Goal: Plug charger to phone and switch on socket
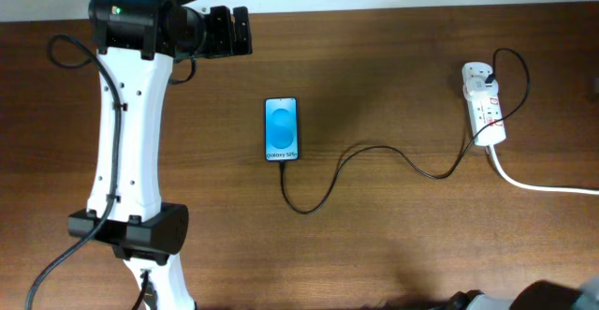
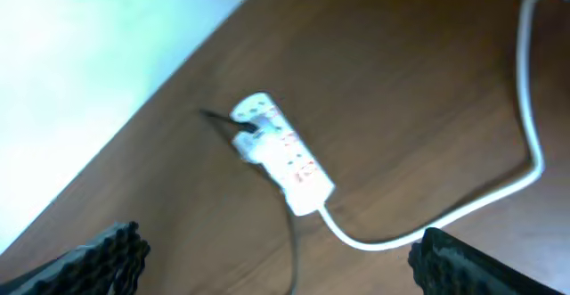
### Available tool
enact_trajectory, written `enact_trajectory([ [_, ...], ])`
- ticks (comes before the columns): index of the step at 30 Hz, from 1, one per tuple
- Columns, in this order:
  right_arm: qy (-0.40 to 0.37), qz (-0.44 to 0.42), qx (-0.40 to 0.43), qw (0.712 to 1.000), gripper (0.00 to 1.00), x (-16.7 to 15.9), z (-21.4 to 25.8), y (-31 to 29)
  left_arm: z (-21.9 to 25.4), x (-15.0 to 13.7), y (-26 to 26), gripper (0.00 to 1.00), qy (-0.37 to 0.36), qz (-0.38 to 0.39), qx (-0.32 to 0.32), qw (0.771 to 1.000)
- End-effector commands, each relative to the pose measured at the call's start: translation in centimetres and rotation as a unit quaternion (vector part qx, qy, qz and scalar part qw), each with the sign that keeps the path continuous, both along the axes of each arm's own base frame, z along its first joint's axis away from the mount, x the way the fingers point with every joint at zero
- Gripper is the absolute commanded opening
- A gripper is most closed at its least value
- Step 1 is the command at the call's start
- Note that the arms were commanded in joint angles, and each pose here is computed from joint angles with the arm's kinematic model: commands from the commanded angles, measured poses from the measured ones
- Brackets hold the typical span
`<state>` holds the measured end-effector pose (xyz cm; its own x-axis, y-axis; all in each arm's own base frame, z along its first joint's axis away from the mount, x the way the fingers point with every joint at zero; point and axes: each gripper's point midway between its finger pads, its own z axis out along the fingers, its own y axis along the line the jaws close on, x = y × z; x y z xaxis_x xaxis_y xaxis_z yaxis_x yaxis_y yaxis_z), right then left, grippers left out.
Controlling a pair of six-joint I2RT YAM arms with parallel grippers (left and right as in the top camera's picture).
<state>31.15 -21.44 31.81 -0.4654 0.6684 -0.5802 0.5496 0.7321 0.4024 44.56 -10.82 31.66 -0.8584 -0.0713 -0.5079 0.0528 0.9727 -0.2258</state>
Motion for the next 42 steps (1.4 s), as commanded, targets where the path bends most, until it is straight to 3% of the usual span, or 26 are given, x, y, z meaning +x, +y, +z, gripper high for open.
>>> enact_trajectory([
  [1, 0.006, -0.010, 0.013, 1.000, 1.00, 1.6, -2.3, -3.1, 0.7, -0.2, 0.6, 0.99, -0.009, 0.003, 0.005, 1.000],
  [7, 0.017, 0.036, 0.069, 0.997, 1.00, 8.1, -13.0, -7.8, 0.7, -0.2, 0.6, 0.99, -0.009, 0.003, 0.005, 1.000],
  [24, 0.127, 0.104, 0.083, 0.983, 0.99, 13.5, -26.7, -3.7, 0.7, -0.2, 0.6, 1.00, -0.009, 0.003, 0.005, 1.000],
  [30, 0.173, 0.120, 0.068, 0.975, 0.99, 14.0, -30.0, -1.9, 0.7, -0.2, 0.6, 0.99, -0.009, 0.003, 0.005, 1.000],
  [34, 0.196, 0.150, 0.024, 0.969, 0.99, 14.8, -30.8, -0.6, 0.7, -0.2, 0.6, 0.99, -0.009, 0.003, 0.005, 1.000],
  [42, 0.203, 0.142, 0.033, 0.968, 0.99, 14.7, -31.1, -0.1, 0.7, -0.2, 0.6, 0.99, -0.009, 0.003, 0.005, 1.000],
])
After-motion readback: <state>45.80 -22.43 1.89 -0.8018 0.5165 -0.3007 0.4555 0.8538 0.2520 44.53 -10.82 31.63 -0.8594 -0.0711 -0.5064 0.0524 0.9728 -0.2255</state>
